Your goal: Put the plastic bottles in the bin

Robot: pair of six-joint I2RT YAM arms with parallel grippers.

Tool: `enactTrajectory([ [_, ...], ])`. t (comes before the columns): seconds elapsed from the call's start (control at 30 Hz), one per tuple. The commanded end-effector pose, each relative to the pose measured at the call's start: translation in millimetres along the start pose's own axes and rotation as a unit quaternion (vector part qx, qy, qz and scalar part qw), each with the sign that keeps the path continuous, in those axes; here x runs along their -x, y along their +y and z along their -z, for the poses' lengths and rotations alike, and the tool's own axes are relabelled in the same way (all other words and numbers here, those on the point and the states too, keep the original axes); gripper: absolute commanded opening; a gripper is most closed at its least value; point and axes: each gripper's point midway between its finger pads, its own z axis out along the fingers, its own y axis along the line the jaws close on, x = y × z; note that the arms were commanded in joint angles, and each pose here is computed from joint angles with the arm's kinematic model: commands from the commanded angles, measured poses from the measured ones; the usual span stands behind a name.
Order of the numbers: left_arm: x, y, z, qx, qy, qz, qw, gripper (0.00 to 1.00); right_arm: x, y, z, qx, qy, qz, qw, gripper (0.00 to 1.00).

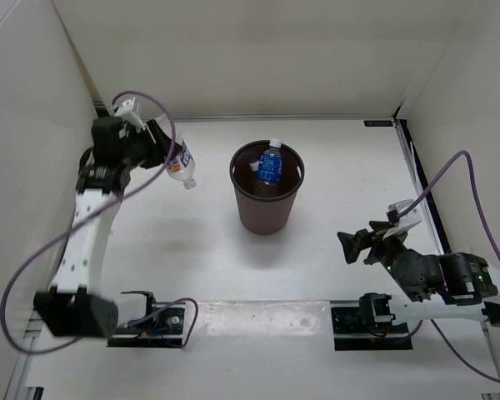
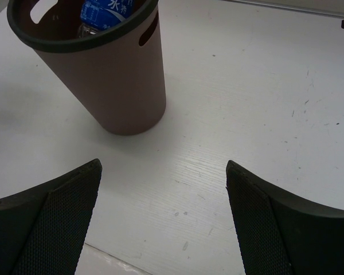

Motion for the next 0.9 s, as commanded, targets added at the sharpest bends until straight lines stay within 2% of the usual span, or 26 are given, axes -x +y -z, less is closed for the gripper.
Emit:
enactTrajectory([
  [0.0, 41, -72, 51, -0.164, -0.145, -0.053, 0.974, 0.25, 3, 1, -1, 0.001, -0.008, -0.009, 1.000, 0.90],
  [0.07, 49, -97, 68, -0.206, -0.160, -0.073, 0.963, 0.20, 3, 3, -1, 0.002, -0.009, -0.005, 1.000, 0.90],
  [0.13, 40, -130, 73, -0.248, -0.148, -0.105, 0.952, 0.13, 3, 3, -2, 0.000, -0.009, -0.005, 1.000, 0.90],
  [0.23, 48, -174, 85, -0.255, -0.188, -0.159, 0.935, 0.11, 3, 4, -3, -0.002, -0.009, 0.002, 1.000, 0.90],
  [0.33, 41, -204, 74, -0.252, -0.164, -0.199, 0.933, 0.11, 3, 0, -3, -0.010, -0.008, -0.001, 1.000, 0.90],
  [0.37, 31, -214, 49, -0.253, -0.139, -0.218, 0.932, 0.11, 3, 1, -3, -0.010, -0.008, 0.000, 1.000, 0.90],
  [0.5, -2, -227, 9, -0.236, -0.090, -0.254, 0.934, 0.11, 3, 1, -3, -0.009, -0.007, -0.001, 1.000, 0.90],
  [0.63, -18, -229, -2, -0.211, -0.076, -0.274, 0.935, 0.19, 3, 1, -3, -0.009, -0.008, -0.001, 1.000, 0.90],
  [0.67, -18, -229, -3, -0.209, -0.076, -0.277, 0.935, 0.22, 3, 1, -3, -0.008, -0.008, 0.000, 1.000, 0.90],
  [0.73, -19, -229, -4, -0.205, -0.070, -0.281, 0.935, 0.39, 3, 2, -3, -0.007, -0.008, 0.001, 1.000, 0.90],
  [0.77, -18, -227, -4, -0.197, -0.072, -0.283, 0.936, 0.64, 4, 2, -3, -0.004, -0.009, -0.002, 1.000, 0.90],
  [0.8, -18, -226, -4, -0.194, -0.072, -0.284, 0.936, 0.76, 3, 2, -3, -0.006, -0.008, -0.001, 1.000, 0.90],
  [0.83, -17, -225, -5, -0.186, -0.075, -0.283, 0.938, 1.00, 3, 2, -3, -0.006, -0.009, -0.002, 1.000, 0.90],
  [0.87, -12, -225, -1, -0.182, -0.086, -0.282, 0.938, 1.00, 3, 1, -3, -0.009, -0.009, -0.001, 1.000, 0.90],
])
